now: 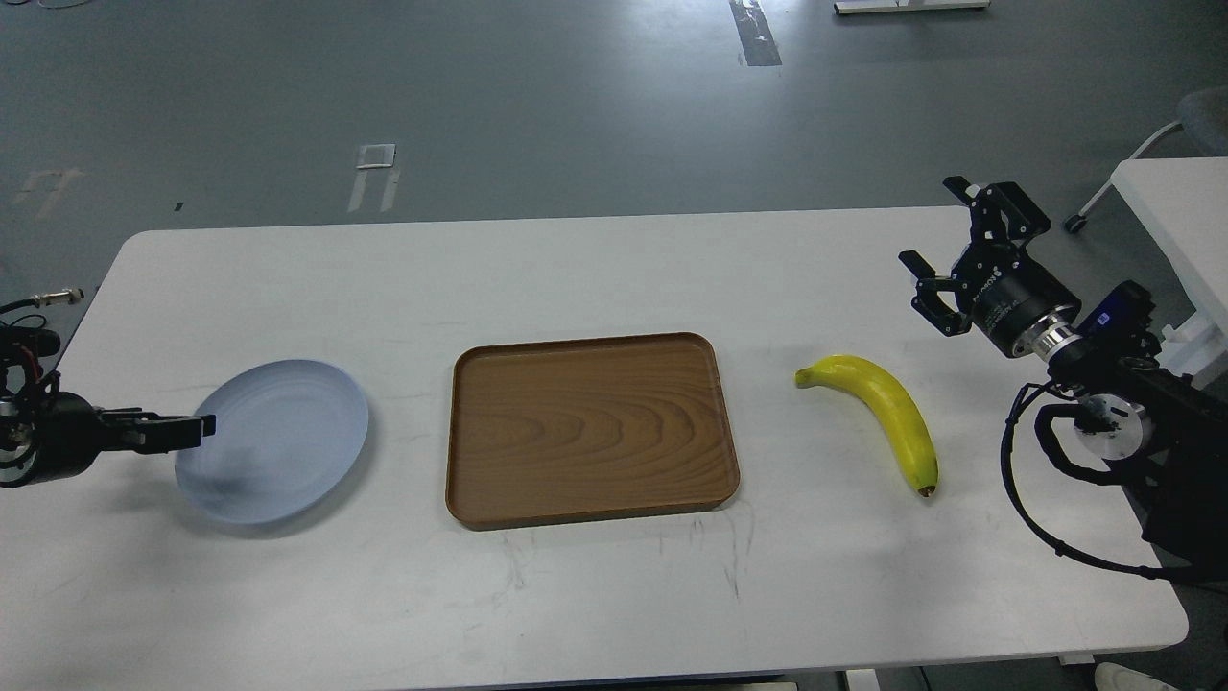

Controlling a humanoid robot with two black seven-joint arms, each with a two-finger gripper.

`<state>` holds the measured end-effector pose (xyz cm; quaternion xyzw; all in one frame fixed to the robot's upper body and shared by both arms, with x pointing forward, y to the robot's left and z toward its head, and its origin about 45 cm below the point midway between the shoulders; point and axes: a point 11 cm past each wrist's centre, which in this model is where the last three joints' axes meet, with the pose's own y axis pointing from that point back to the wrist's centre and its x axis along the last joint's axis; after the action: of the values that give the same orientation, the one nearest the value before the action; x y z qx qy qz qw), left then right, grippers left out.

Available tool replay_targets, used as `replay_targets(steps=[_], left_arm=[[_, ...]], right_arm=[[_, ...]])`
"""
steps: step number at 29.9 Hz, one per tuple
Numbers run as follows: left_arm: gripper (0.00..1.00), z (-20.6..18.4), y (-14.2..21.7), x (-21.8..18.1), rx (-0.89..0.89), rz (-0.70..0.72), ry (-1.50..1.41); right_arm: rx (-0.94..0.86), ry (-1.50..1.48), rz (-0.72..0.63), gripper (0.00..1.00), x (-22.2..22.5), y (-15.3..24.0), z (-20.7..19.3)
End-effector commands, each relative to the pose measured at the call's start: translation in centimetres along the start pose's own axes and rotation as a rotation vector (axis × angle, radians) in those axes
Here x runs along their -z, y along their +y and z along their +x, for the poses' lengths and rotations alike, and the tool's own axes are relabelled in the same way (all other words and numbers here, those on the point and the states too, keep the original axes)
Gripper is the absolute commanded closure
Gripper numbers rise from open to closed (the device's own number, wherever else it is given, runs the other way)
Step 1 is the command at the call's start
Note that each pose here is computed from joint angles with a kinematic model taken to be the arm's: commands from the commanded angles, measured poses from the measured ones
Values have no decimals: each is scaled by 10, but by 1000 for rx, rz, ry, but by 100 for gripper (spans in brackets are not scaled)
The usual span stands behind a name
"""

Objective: Place banana on plate with both arms
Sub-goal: 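Grasp the edge of the light blue plate with the left gripper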

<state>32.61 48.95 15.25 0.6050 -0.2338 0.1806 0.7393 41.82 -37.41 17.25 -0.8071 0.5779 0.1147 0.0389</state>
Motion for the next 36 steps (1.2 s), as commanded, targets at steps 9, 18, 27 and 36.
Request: replay_targets(steps=[9,18,27,36], left_arm=[[20,-10,-11,4,-6,15,43],[56,-10,-12,4,-11,9,63],[100,-13,-11,5,-8,11,67],[100,0,-9,3,-50,-2,81]], right_arm=[[2,0,-5,0,-2,0,-1],[2,0,-5,0,-2,0,-1],[1,1,-5,0,-2,0,-1],[1,3,-3,0,-1,0,0]])
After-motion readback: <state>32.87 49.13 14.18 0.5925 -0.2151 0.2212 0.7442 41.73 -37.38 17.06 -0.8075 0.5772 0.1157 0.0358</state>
